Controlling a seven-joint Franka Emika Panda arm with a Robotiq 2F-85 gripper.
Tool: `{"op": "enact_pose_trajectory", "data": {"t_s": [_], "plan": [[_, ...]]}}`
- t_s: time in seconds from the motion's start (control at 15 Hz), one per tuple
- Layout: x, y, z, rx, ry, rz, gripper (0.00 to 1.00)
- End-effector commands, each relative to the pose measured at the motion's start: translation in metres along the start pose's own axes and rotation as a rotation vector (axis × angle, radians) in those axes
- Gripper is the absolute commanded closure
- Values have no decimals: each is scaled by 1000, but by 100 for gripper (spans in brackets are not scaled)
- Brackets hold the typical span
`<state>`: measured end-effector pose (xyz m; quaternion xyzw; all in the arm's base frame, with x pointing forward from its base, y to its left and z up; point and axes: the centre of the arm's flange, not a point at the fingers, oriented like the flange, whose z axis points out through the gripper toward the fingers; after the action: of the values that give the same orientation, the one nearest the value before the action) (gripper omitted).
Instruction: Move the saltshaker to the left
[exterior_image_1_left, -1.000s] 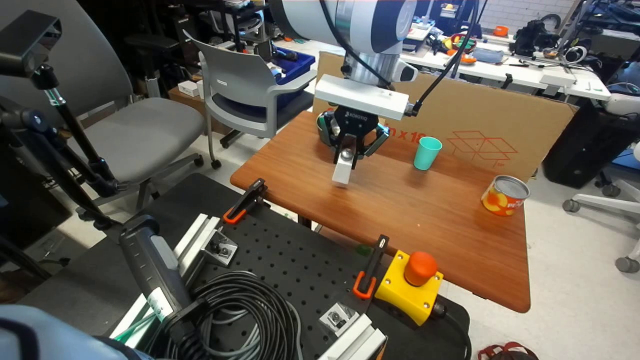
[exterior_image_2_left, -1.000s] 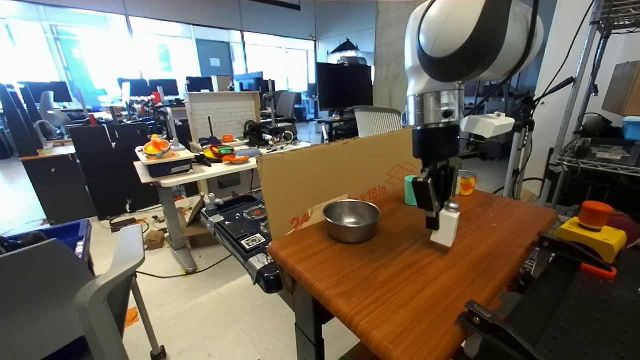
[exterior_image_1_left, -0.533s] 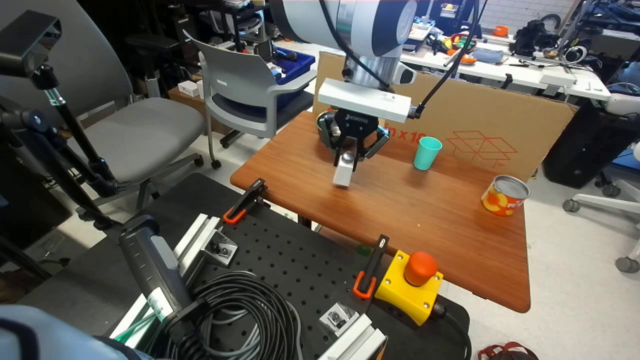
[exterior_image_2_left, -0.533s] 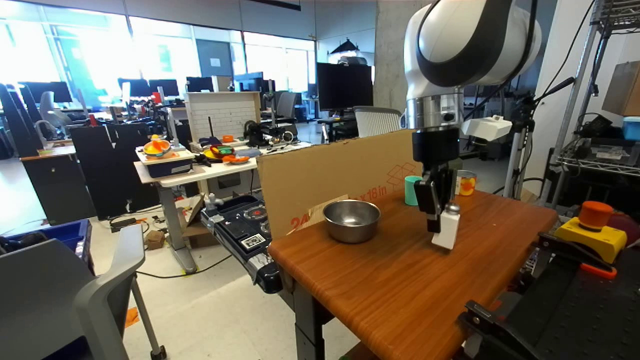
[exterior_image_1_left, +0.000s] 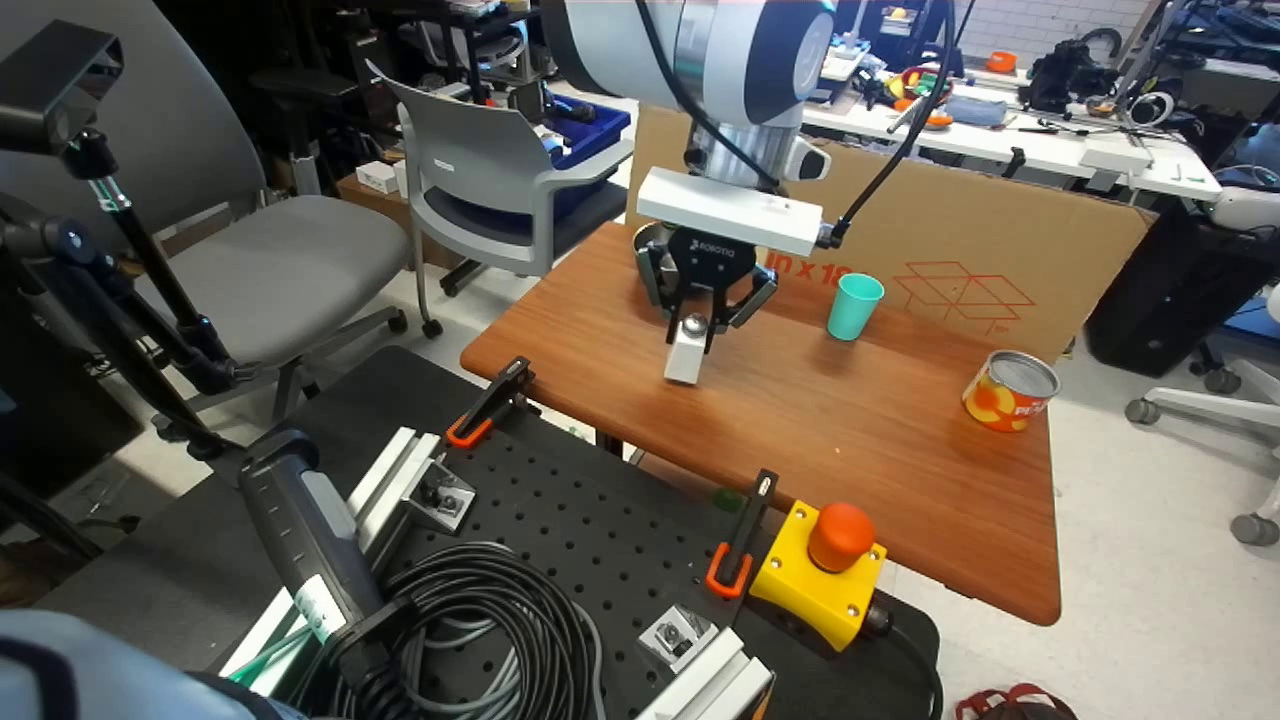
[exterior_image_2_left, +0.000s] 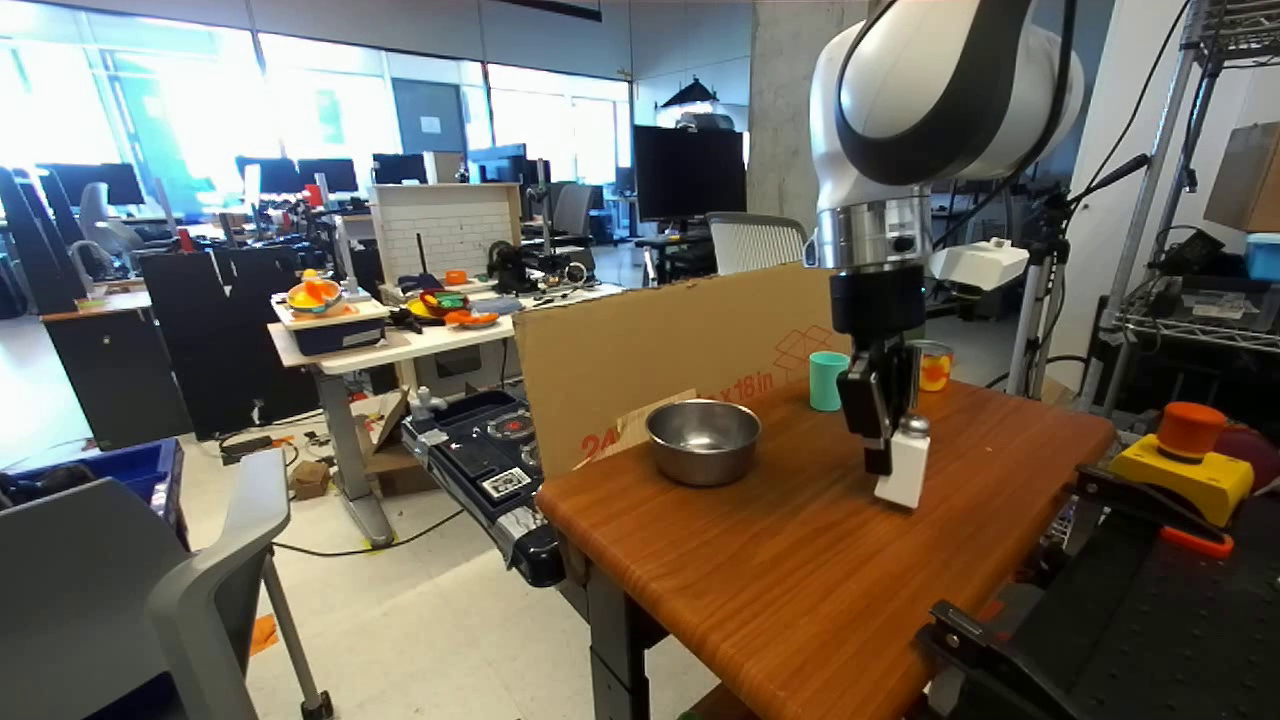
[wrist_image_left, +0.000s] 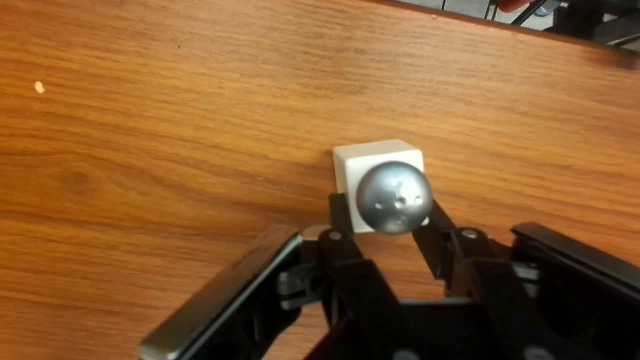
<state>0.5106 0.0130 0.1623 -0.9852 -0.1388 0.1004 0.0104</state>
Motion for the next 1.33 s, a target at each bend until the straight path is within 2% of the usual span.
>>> {"op": "enact_pose_trajectory", "data": {"t_s": [0.0,0.07,0.4,0.47,0.73,0.87,1.0,1.07,1.27], "plan": [[-1,4,1,-22,-32,-2,38],[-3,5,1,-23,-37,2,38],[-4,6,1,-19,-40,2,3],[-4,6,1,-16,-34,-1,0],[-3,7,0,-18,-15,21,0],[-2,9,-2,-17,19,55,0],[1,11,-6,17,83,121,0],[1,9,-3,2,28,81,0],[2,12,-5,12,48,112,0]]}}
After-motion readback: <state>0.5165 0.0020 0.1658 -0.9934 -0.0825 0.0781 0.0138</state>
